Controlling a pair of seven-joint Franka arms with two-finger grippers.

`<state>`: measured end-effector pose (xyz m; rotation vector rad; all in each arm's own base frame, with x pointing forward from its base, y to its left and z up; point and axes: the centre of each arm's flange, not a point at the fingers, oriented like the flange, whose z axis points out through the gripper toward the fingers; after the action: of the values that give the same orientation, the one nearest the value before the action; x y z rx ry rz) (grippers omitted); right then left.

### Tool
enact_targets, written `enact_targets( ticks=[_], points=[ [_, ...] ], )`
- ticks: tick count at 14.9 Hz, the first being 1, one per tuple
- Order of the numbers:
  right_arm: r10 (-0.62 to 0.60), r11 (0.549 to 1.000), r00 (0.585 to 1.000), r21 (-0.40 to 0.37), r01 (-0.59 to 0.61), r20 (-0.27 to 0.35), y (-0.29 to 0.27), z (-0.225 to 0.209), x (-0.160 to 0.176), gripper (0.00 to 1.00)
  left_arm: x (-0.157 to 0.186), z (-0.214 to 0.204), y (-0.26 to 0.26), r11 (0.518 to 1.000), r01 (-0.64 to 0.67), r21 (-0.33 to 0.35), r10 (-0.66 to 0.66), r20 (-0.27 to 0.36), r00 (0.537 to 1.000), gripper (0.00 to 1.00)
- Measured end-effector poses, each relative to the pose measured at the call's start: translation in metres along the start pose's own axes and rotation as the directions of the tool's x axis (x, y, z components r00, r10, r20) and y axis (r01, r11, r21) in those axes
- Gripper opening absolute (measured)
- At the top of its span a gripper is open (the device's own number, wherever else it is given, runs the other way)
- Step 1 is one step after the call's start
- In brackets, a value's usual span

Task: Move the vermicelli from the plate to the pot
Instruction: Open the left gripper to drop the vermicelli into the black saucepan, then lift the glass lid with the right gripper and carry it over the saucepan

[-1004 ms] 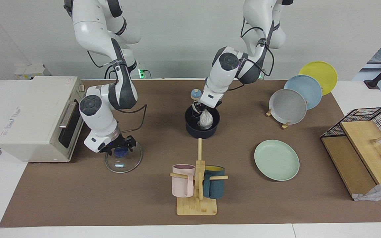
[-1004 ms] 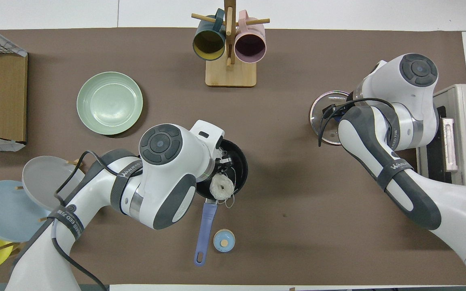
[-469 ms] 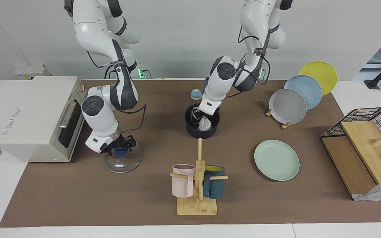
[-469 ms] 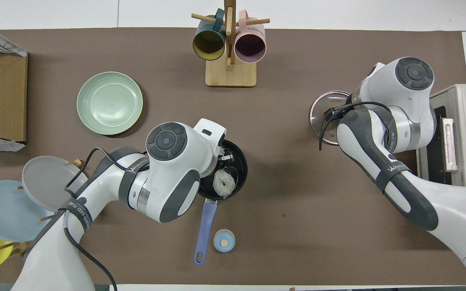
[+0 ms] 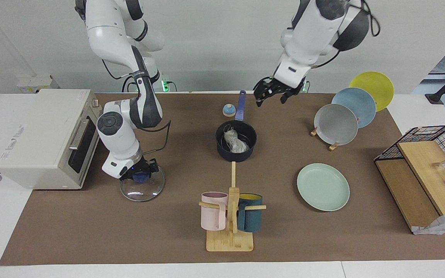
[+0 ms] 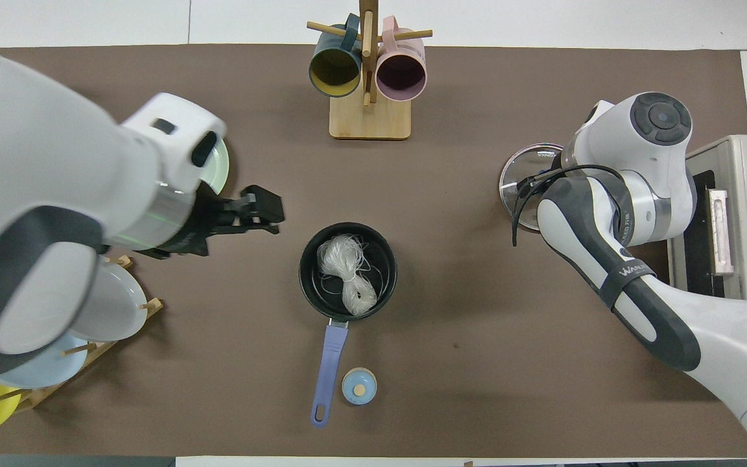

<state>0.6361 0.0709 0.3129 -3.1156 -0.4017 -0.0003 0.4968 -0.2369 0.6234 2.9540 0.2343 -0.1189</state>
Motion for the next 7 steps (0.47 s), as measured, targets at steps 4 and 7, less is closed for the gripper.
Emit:
enact_targets(
  ticks=[4,7],
  points=[
    [-0.019,1.000,0.999,0.011,0.019,0.032,-0.012,-0.022,0.008,0.58,0.041,-0.049,-0.130,0.991,-0.122,0.046,0.125,-0.057,0.991,1.00],
    [-0.027,1.000,0.999,0.016,0.027,0.033,-0.018,-0.036,0.011,0.59,0.062,-0.042,-0.183,0.983,-0.164,0.077,0.168,-0.056,0.984,1.00]
  ],
)
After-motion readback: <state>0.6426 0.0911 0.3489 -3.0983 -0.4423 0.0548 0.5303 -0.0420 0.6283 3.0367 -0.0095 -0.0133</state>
